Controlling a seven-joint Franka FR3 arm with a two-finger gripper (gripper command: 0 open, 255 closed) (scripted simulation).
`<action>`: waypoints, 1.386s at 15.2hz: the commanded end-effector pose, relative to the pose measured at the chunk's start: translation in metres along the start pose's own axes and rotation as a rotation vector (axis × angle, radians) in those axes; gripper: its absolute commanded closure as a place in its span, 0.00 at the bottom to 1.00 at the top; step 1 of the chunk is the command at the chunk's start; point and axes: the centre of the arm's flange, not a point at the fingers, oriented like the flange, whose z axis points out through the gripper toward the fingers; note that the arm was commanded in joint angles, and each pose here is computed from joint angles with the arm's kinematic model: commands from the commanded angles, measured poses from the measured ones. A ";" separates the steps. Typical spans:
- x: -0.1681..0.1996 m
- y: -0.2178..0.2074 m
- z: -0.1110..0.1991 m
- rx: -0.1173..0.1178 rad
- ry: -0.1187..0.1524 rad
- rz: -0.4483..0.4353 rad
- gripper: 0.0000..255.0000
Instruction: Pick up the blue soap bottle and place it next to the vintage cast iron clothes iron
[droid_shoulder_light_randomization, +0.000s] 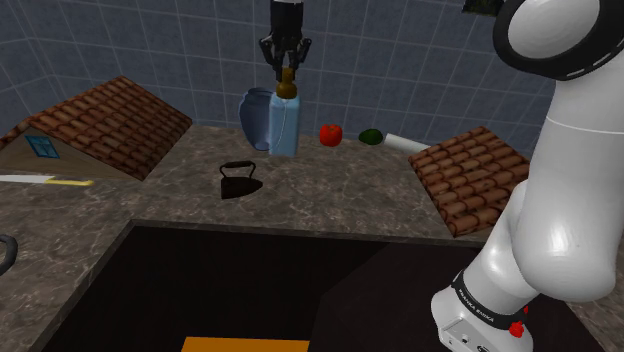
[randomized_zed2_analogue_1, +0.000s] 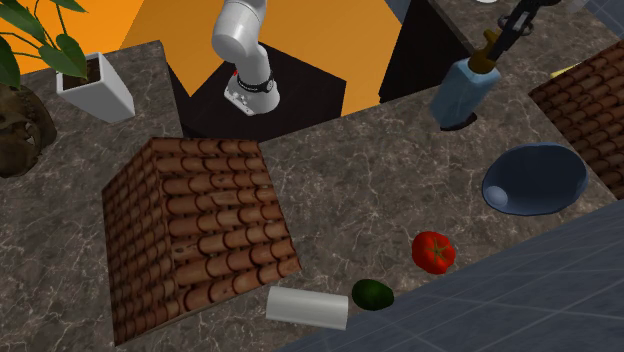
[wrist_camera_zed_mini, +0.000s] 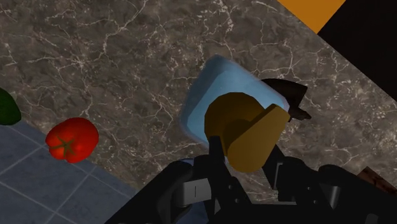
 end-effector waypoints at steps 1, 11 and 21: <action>-0.001 -0.001 0.009 0.000 0.001 0.000 1.00; -0.002 -0.003 0.062 0.000 0.001 0.000 1.00; -0.004 -0.006 0.115 0.000 0.001 0.000 1.00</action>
